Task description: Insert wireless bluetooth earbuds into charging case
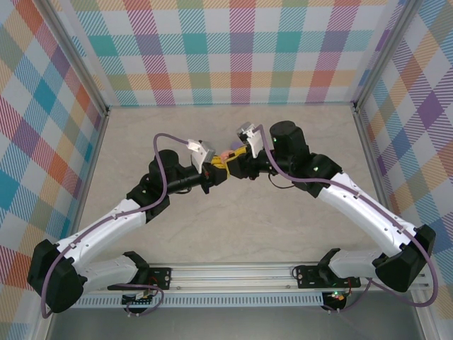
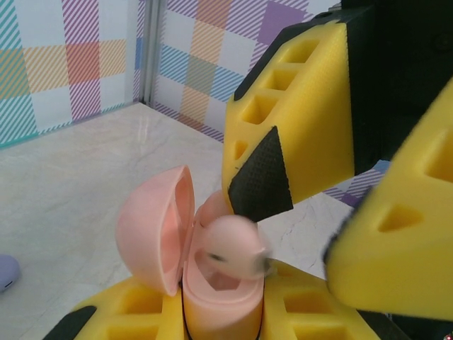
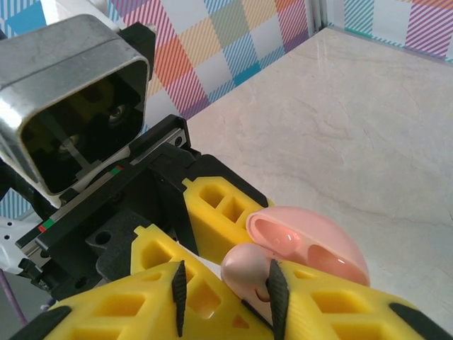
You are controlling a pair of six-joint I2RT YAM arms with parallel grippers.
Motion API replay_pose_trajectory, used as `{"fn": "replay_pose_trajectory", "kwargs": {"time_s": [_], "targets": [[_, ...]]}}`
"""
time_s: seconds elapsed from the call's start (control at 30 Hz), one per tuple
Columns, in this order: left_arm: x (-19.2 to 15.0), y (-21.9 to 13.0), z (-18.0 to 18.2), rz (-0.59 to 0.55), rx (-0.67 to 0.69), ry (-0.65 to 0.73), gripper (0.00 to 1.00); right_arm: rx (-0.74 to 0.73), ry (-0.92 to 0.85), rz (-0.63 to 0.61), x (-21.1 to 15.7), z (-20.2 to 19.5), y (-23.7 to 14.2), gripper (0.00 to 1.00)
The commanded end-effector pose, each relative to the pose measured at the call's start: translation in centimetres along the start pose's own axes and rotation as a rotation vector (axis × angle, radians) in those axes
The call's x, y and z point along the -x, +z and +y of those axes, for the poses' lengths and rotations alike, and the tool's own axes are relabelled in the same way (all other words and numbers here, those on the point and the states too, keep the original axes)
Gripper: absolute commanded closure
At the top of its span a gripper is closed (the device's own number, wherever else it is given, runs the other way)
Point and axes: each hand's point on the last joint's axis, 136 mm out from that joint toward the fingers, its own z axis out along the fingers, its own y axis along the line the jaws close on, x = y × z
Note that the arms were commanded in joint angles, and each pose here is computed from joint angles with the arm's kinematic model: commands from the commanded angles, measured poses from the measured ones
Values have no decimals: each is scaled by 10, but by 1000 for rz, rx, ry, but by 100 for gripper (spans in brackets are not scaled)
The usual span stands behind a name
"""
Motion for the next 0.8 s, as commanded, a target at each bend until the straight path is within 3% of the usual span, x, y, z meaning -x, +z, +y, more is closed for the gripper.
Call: {"fn": "replay_pose_trajectory", "kwargs": {"time_s": [0.0, 0.27, 0.47, 0.77], "targets": [[22, -2, -4, -51, -8, 28, 91, 3, -26, -9, 8, 5, -4, 56], [18, -3, 0, -38, 18, 50, 91, -43, -10, -49, 17, 2, -13, 51], [16, -7, -1, -38, 21, 96, 92, -234, 39, -48, 13, -31, -20, 48], [13, -15, 1, -27, 54, 110, 91, -407, 125, -37, 0, -68, -33, 44]]}}
